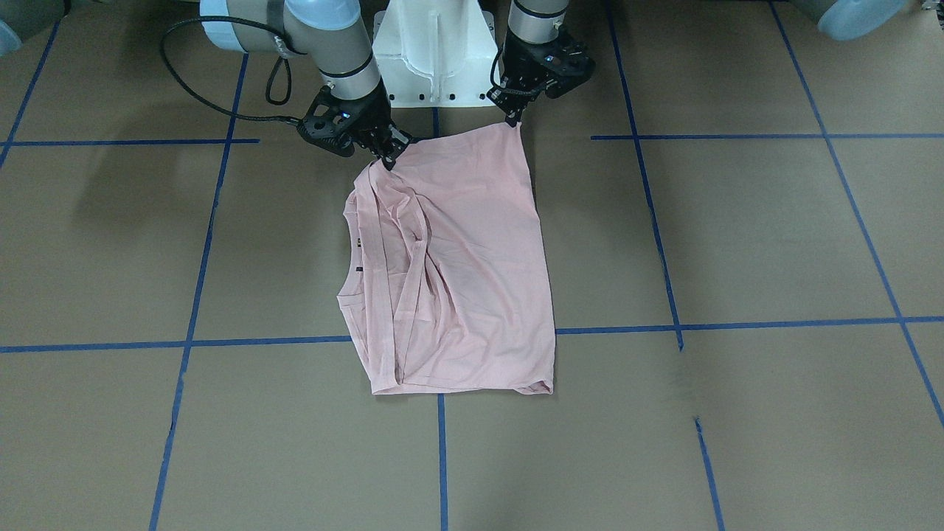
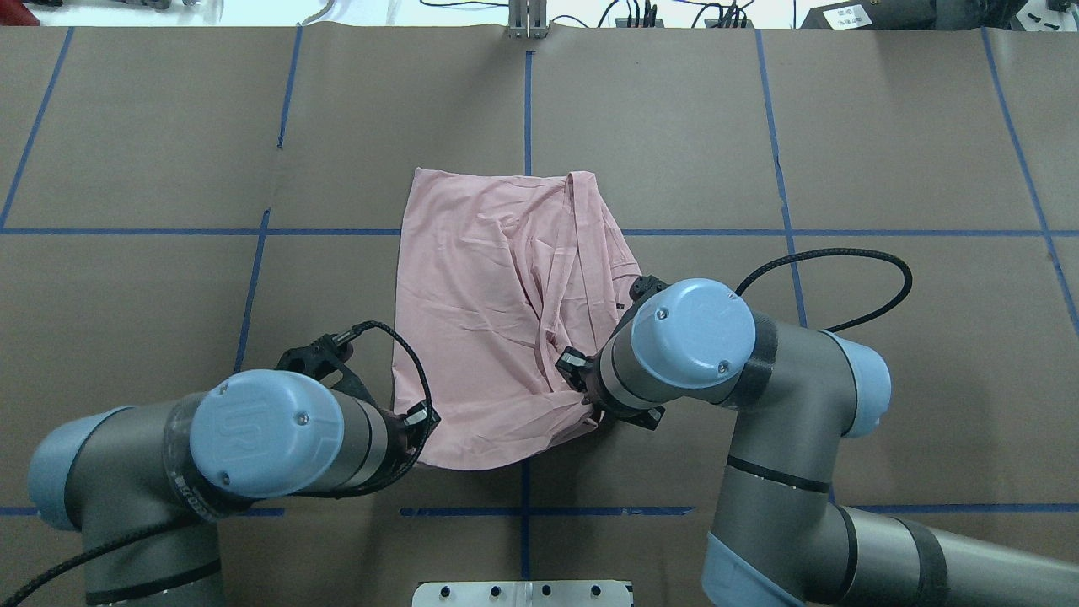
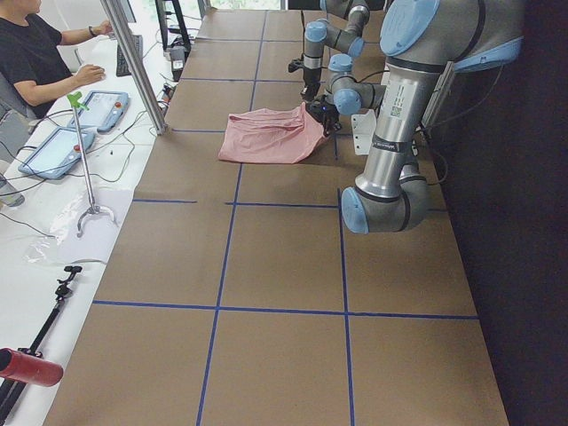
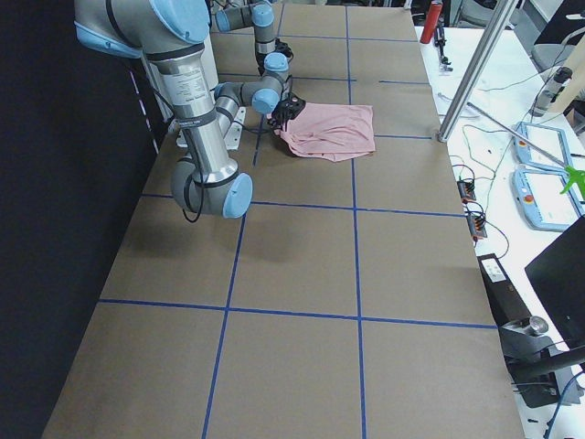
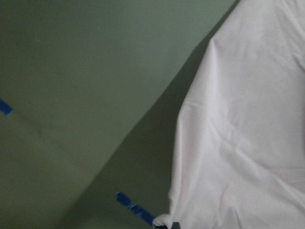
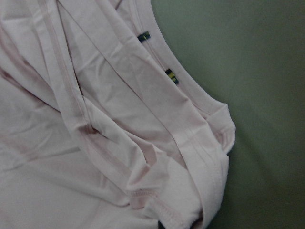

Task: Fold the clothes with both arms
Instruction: 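Lift the near edge with both grippers and fold it away from the robot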

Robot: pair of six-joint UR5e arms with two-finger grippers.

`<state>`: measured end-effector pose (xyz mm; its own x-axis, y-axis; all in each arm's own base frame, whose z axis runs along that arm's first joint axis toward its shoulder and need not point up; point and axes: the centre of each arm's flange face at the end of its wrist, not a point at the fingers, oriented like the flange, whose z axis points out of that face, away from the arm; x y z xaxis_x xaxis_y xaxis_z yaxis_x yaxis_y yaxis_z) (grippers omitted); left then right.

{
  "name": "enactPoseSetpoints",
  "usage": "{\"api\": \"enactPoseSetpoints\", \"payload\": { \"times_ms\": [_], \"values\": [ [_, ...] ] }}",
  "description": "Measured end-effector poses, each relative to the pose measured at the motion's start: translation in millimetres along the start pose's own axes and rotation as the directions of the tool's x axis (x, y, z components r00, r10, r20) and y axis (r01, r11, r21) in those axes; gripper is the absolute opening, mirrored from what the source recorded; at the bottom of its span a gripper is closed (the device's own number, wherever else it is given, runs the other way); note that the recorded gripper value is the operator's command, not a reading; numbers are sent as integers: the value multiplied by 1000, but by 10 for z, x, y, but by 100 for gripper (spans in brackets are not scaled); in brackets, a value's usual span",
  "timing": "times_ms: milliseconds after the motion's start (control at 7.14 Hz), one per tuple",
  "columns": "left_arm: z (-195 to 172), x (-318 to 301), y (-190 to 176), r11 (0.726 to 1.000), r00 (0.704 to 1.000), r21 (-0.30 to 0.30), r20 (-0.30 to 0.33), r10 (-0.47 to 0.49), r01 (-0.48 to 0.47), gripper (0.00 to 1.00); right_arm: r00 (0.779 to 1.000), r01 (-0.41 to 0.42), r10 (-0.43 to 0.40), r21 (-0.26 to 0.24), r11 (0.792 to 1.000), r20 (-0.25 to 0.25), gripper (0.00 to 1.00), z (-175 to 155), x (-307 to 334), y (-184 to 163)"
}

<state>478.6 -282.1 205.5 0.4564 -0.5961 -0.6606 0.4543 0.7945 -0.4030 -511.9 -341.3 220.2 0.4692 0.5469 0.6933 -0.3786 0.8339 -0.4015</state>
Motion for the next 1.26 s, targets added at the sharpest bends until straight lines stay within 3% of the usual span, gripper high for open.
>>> {"api": "enactPoseSetpoints", "payload": {
  "times_ms": [280,560,980,1261],
  "values": [
    [-79,376,-573,997,996,66,-81,-29,35,0,997,-32,29,38,999,73,0,-108,-172,-452],
    [-212,571,-1046,993,988,102,-150,-45,61,0,991,-69,59,82,994,124,0,39,-483,-963],
    [85,772,-1303,993,981,102,-188,-43,63,0,976,-102,74,129,986,204,0,149,-1035,-1584],
    [206,853,-1439,991,978,109,-202,-49,72,0,975,-117,85,151,982,206,0,421,-1309,-1894]
  ]
}}
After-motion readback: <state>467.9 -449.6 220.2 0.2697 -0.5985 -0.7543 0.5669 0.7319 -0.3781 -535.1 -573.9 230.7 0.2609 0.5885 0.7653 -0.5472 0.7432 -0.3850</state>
